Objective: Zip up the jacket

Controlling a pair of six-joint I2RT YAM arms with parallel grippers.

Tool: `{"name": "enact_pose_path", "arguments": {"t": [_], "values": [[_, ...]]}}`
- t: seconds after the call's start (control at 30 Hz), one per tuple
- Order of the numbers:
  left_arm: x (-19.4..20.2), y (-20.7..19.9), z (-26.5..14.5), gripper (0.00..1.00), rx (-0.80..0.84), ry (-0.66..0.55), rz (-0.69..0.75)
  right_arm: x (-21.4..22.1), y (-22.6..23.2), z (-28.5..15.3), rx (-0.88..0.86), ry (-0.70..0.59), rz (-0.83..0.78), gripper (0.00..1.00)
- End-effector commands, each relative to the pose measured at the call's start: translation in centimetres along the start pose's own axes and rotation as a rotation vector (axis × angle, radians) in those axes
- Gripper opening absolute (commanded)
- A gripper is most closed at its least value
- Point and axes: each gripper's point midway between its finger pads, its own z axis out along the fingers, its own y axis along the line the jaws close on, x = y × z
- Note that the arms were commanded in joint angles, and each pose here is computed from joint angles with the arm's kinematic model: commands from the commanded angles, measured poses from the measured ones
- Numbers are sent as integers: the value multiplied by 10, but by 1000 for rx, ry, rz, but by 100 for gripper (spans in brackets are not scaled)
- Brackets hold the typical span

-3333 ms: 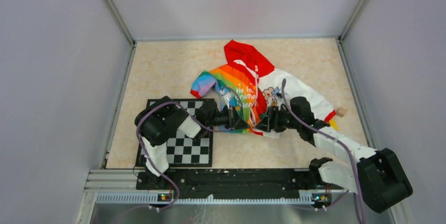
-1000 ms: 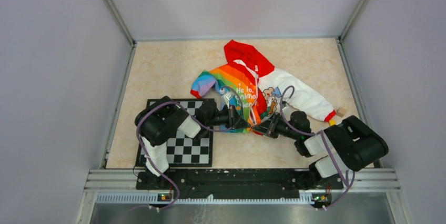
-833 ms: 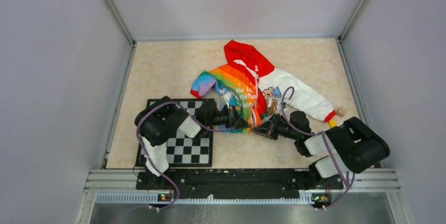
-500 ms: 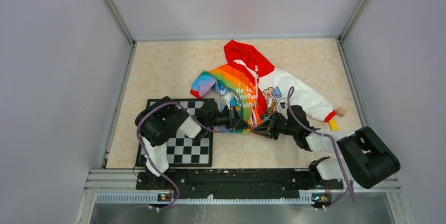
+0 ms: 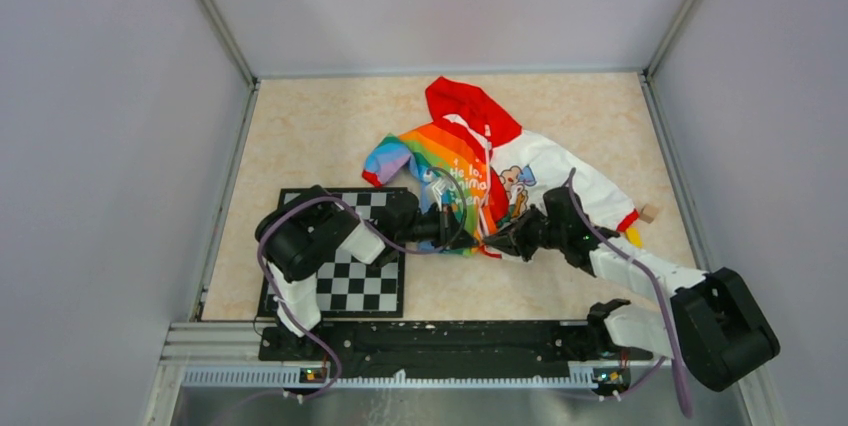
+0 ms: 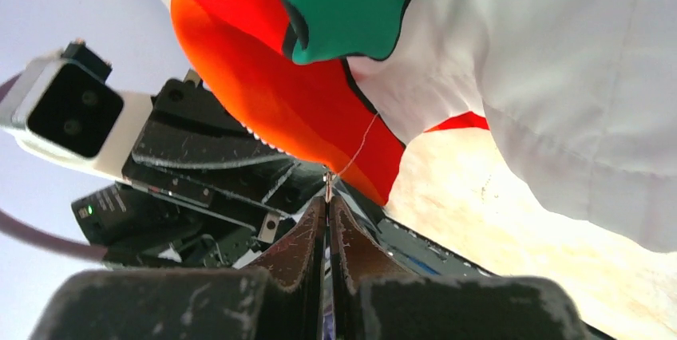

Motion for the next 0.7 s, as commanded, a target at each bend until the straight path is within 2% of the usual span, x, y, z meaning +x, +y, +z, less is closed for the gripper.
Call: {"name": "enact_pose_path", "arguments": {"t": [0.0, 0.23, 0.33, 0.47, 0.57, 0.67], "values": [[-12, -21, 2, 0, 39, -34, 83, -2, 22, 3, 11, 15, 73, 0], [-5, -18, 5, 0, -32, 9, 94, -8, 57, 12, -37, 33, 89, 0], [-3, -18, 5, 0, -51, 9, 97, -15, 58, 12, -1, -9, 132, 0], [4, -19, 7, 0, -98, 35, 124, -33, 75, 10, -87, -92, 184, 0], [12, -18, 8, 0, -146, 69, 139, -36, 83, 8, -129, -78, 200, 0], [10, -19, 1, 0, -161, 53, 149, -30, 83, 4, -165, -55, 200, 0]]}}
